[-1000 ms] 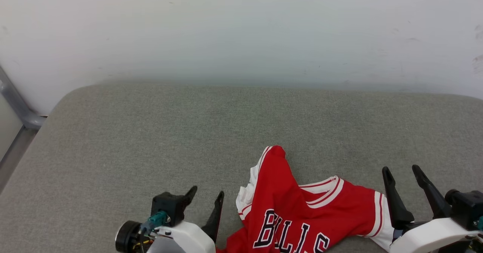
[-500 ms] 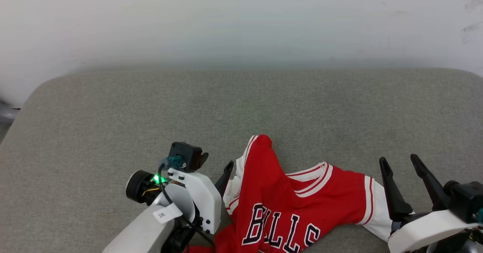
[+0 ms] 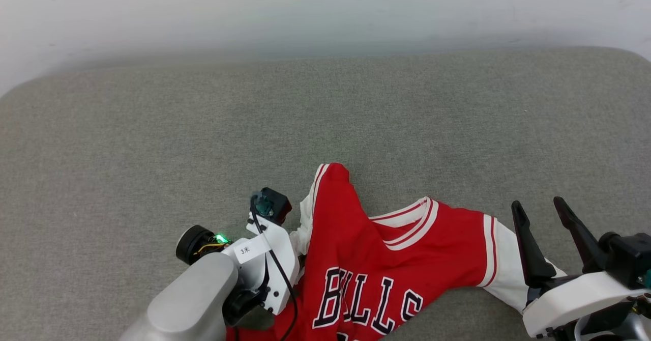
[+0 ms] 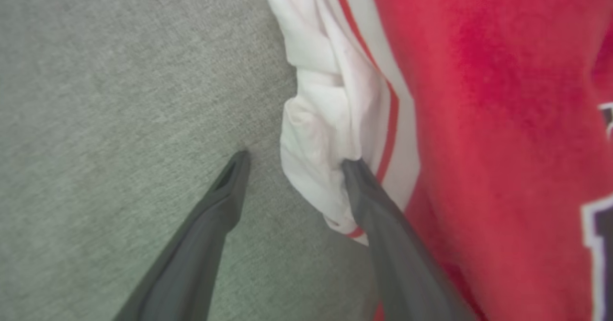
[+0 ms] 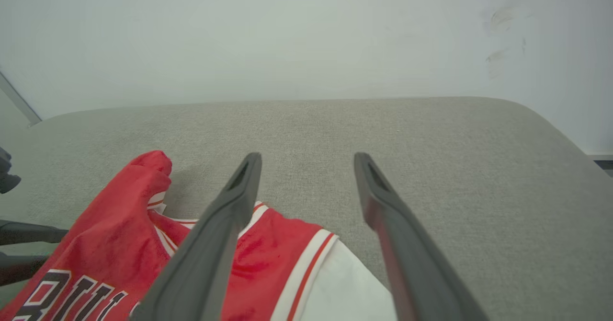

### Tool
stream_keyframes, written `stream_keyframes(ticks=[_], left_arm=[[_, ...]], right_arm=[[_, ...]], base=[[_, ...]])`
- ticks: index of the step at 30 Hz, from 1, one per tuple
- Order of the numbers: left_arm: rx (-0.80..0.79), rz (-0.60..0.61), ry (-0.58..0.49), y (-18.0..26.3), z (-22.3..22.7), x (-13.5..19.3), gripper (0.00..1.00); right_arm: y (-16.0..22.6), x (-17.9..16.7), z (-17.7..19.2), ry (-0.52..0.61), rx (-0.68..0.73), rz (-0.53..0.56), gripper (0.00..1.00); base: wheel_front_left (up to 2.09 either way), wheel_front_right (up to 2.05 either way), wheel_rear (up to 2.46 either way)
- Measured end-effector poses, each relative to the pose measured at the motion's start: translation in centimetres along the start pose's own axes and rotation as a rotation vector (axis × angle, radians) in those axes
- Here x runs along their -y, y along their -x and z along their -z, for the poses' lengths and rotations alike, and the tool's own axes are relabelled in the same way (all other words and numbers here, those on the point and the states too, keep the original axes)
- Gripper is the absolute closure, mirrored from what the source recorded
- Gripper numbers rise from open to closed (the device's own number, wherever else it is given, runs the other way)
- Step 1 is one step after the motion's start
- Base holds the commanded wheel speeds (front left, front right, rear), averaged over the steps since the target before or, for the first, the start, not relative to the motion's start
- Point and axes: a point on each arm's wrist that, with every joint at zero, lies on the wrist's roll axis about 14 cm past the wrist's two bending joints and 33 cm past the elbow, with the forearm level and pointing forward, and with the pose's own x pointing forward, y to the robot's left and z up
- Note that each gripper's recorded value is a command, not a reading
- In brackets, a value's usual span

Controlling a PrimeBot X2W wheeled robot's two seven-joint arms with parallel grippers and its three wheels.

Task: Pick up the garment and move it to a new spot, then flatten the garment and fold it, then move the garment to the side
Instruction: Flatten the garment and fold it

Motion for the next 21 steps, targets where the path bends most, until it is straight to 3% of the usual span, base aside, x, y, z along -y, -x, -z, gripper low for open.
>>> stream_keyframes(ticks=[2,3,4,5,11,17,21], left_arm=[[-0.055,0.014,-0.023,-0.6,0.6,0.2,0.0],[-0.107,0.028,-0.08,-1.0,1.0,0.4,0.58],[-0.113,0.03,-0.087,-1.1,1.1,0.5,0.95],[-0.11,0.031,-0.094,-1.2,1.0,0.5,1.0],[0.072,-0.048,-0.103,-1.0,-1.7,-0.7,1.0],[0.358,-0.249,-0.009,2.8,-6.2,-5.7,1.0],[0.431,-0.355,0.102,5.3,-5.0,-8.5,1.0]], right_arm=[[0.0,0.2,0.3,-0.007,-0.009,0.007,0.0],[-0.1,0.5,0.5,-0.01,-0.013,0.014,0.0],[-0.1,0.7,0.5,-0.012,-0.013,0.019,0.0],[-0.1,0.7,0.5,-0.015,-0.014,0.021,0.0],[-0.2,0.9,0.9,-0.028,-0.025,0.025,0.0],[0.0,0.7,0.5,-0.03,-0.014,0.016,0.0],[0.2,0.5,0.6,-0.031,-0.017,0.01,0.0]], base=[[0.0,0.0,0.0],[0.0,0.0,0.0],[0.0,0.0,0.0],[0.0,0.0,0.0],[0.0,0.0,0.0],[0.0,0.0,0.0],[0.0,0.0,0.0]])
